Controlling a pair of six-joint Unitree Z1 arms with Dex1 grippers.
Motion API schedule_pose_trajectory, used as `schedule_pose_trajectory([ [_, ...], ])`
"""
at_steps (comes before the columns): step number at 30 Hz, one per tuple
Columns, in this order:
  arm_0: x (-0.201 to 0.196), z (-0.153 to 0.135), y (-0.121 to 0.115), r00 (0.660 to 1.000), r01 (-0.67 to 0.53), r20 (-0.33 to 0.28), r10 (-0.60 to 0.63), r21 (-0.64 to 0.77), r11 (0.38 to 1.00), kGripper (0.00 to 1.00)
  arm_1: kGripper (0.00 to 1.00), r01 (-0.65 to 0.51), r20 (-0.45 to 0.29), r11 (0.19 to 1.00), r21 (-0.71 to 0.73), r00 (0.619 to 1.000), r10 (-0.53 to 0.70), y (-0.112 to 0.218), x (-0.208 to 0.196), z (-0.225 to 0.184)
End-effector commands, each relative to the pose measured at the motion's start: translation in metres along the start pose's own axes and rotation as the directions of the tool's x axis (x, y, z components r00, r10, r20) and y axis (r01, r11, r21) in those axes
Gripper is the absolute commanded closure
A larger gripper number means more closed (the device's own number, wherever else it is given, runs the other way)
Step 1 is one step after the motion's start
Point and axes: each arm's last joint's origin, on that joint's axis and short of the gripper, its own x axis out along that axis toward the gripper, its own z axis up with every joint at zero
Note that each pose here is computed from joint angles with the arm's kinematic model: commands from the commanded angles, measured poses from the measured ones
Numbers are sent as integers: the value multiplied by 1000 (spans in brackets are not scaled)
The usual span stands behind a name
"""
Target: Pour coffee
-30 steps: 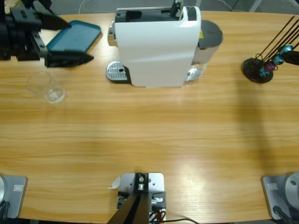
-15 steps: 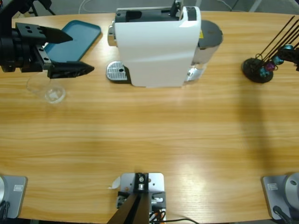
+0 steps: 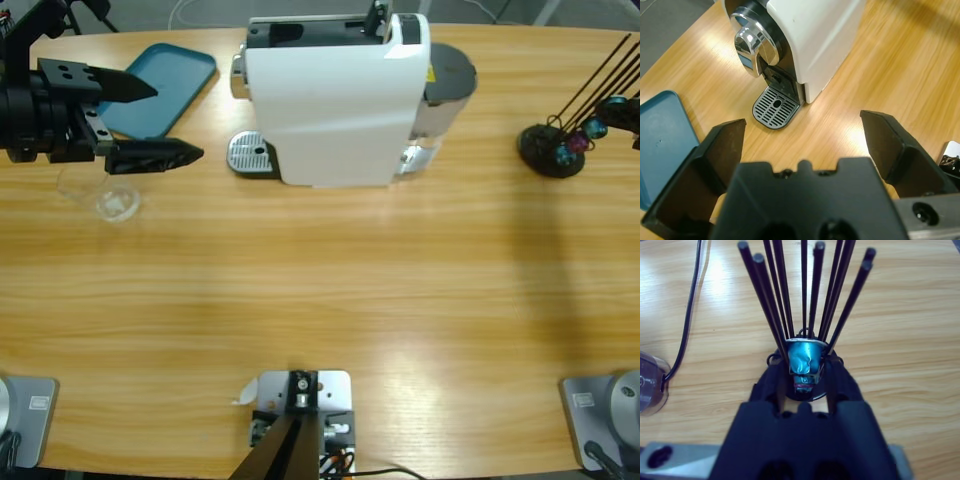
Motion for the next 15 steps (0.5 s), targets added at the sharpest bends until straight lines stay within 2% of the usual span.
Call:
schedule_pose_trajectory([
  [1,0,-11,-4,1000,4,-18,-4,-12,1000,4,1000,13,-40,1000,-13,999,-13,-3,7,-11],
  [6,-1,-13,-5,1000,5,-22,-6,-17,1000,4,1000,14,-36,1000,-12,999,-14,-3,5,-11],
  [12,-2,-16,-7,1000,11,-24,-12,-26,1000,4,1000,9,40,1000,4,999,-9,-4,-10,7],
  [15,-1,-17,-8,1000,15,-27,-16,-26,1000,4,1000,13,48,1000,17,999,-14,-5,-16,9],
])
